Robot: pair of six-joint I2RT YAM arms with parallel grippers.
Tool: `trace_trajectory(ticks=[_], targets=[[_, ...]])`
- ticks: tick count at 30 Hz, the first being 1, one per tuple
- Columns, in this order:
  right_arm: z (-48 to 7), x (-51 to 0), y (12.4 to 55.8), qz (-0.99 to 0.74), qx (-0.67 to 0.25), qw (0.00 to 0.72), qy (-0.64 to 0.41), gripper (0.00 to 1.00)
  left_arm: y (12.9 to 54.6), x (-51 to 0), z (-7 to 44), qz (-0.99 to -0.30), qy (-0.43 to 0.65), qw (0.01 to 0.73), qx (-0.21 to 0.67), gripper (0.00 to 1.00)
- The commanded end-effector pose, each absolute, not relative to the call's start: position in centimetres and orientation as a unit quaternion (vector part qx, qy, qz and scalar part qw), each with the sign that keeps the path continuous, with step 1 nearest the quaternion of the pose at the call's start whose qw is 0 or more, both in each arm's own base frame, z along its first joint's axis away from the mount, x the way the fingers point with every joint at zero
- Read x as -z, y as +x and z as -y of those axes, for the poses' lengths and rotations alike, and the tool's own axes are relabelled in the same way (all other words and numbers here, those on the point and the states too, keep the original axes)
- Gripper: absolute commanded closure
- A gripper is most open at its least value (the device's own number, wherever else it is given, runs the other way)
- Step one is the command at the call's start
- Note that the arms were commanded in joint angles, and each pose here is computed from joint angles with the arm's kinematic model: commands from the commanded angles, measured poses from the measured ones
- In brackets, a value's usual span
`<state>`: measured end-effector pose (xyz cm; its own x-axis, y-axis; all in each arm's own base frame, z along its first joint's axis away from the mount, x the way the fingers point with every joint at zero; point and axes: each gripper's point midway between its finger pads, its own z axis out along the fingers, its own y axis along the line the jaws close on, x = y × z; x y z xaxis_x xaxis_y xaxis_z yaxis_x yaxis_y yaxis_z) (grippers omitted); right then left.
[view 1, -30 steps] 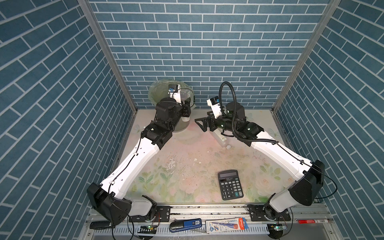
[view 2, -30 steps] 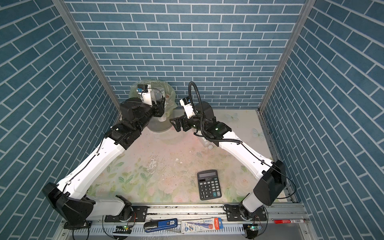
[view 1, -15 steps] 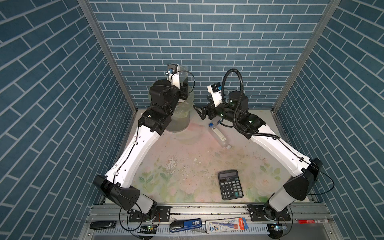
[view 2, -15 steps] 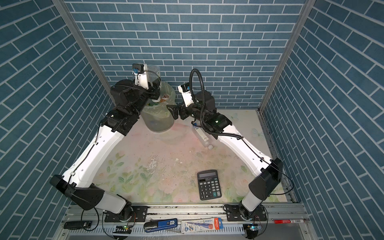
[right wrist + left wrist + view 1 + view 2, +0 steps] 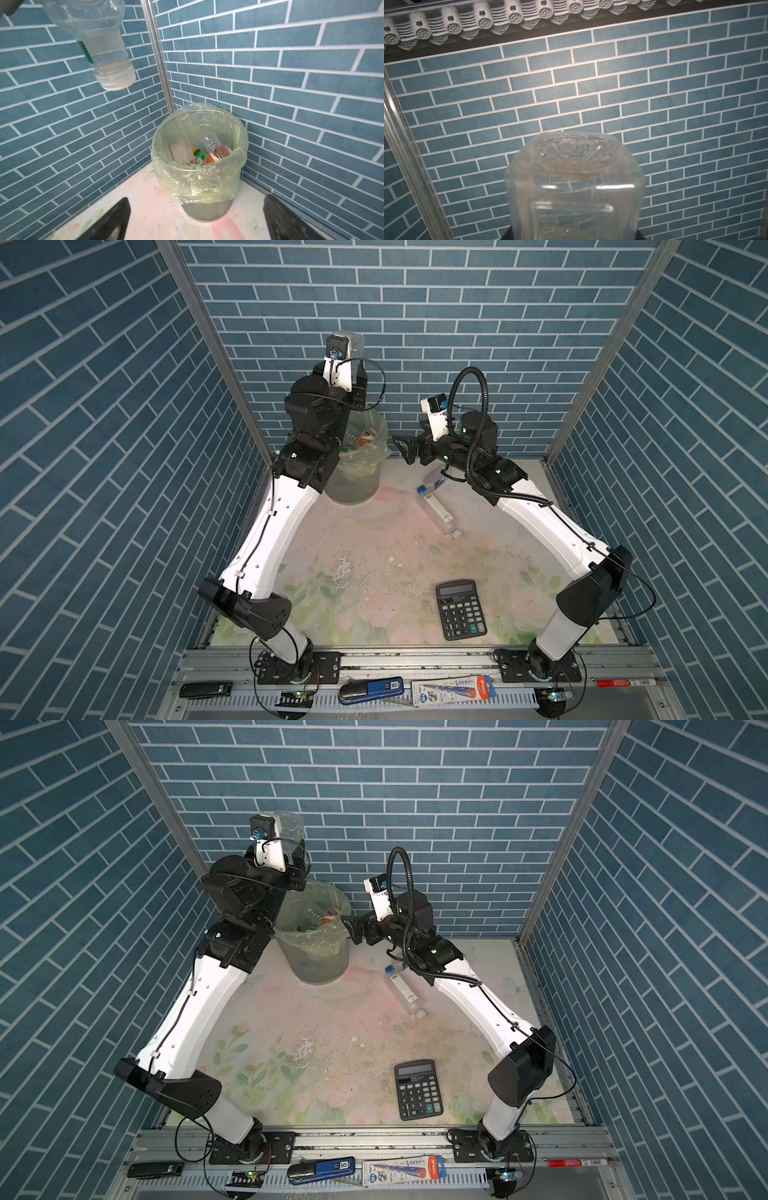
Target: Throw the plastic bottles in the bin
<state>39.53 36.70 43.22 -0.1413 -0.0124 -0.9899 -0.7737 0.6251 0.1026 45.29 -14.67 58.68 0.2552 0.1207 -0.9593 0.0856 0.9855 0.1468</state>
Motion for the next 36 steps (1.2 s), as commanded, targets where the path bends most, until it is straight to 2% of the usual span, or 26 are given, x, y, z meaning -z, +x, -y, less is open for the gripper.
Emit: trace_trajectory(ticks=[1, 5, 6, 7, 8, 9, 12, 20, 29, 36], targets=[[-36.8, -45.2, 39.7, -0.661, -0.339, 0.603, -0.29, 0.01, 49.5, -55.1, 13.6, -0.642, 0.082, 0.761, -0.044, 0.43], [-37.0, -44.3, 39.8, -0.668, -0.347, 0.592, -0.288, 0.01, 55.7, -47.7, 11.0, -0.719, 0.055, 0.69, -0.061, 0.39], [-37.0, -44.3, 39.7, -0.669, -0.349, 0.589, -0.288, 0.01, 56.9, -46.0, 10.3, -0.739, 0.046, 0.668, -0.068, 0.34], [-36.9, -44.2, 39.6, -0.67, -0.35, 0.587, -0.289, 0.01, 57.6, -44.5, 9.8, -0.755, 0.037, 0.65, -0.076, 0.23], [-36.9, -43.9, 39.5, -0.672, -0.351, 0.585, -0.29, 0.01, 58.3, -43.2, 9.1, -0.77, 0.028, 0.631, -0.088, 0.07], [-36.8, -43.9, 39.4, -0.672, -0.35, 0.585, -0.289, 0.01, 58.5, -42.3, 8.4, -0.782, 0.017, 0.615, -0.102, 0.01], [-36.7, -43.5, 39.3, -0.675, -0.35, 0.583, -0.287, 0.01, 58.1, -42.3, 8.2, -0.793, 0.012, 0.601, -0.1, 0.01], [-36.4, -43.4, 39.1, -0.681, -0.361, 0.576, -0.273, 0.01, 54.7, -46.8, 9.5, -0.766, 0.011, 0.642, -0.034, 0.01], [-34.4, -42.8, 39.4, -0.713, -0.337, 0.569, -0.234, 0.01, 51.0, -48.5, 12.4, -0.76, 0.022, 0.648, 0.039, 0.01], [-30.9, -39.5, 39.9, -0.763, -0.287, 0.544, -0.2, 0.01, 47.4, -46.9, 16.2, -0.755, 0.014, 0.632, 0.176, 0.01]])
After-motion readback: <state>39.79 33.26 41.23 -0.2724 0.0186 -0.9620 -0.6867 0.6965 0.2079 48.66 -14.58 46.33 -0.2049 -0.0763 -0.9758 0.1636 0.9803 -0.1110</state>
